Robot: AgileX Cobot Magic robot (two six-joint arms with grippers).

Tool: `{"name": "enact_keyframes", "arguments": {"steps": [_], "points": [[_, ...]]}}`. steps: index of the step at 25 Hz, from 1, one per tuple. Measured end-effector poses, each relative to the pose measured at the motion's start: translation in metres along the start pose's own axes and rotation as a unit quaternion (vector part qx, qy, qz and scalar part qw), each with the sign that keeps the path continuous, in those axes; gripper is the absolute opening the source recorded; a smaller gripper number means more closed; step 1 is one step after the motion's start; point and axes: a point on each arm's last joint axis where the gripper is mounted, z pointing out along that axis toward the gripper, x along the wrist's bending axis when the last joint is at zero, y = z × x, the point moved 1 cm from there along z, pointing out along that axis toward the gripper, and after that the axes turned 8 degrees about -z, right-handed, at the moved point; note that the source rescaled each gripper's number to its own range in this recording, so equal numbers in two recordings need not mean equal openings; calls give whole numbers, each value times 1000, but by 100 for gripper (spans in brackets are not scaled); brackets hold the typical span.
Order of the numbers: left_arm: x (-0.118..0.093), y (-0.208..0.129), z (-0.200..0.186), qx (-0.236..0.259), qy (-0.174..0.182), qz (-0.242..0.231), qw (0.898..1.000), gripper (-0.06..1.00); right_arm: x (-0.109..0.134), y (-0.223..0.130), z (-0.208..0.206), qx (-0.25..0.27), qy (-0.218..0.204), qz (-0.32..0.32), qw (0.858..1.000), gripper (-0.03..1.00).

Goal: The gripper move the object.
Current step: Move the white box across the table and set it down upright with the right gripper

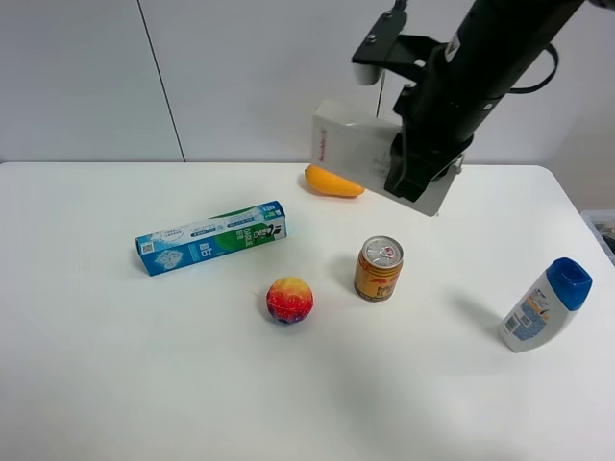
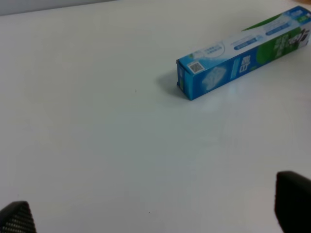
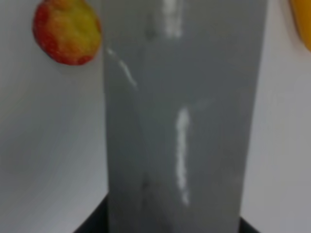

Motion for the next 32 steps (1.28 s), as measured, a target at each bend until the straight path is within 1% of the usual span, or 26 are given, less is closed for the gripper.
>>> {"name": "enact_keyframes", "arguments": {"steps": [5, 8, 11, 16, 22, 26, 32], "points": [[0, 0, 0, 0, 0, 0, 1000, 100, 25, 36, 27, -23, 18, -61, 998, 0], [0, 0, 0, 0, 0, 0, 1000, 100, 38, 56, 49, -35, 31, -80, 996, 0], [0, 0, 0, 0, 0, 0, 1000, 100, 47, 80, 68, -46, 47, -74, 995, 0], [0, 0, 0, 0, 0, 0, 1000, 100, 53, 117, 91, -56, 55, -75, 994, 0], [0, 0, 0, 0, 0, 0, 1000, 100, 70, 152, 132, -39, 82, -105, 990, 0], [0, 0, 0, 0, 0, 0, 1000, 100, 87, 166, 160, -17, 106, -132, 985, 0], [0, 0, 0, 0, 0, 0, 1000, 100, 115, 174, 193, 6, 133, -193, 972, 0]]}}
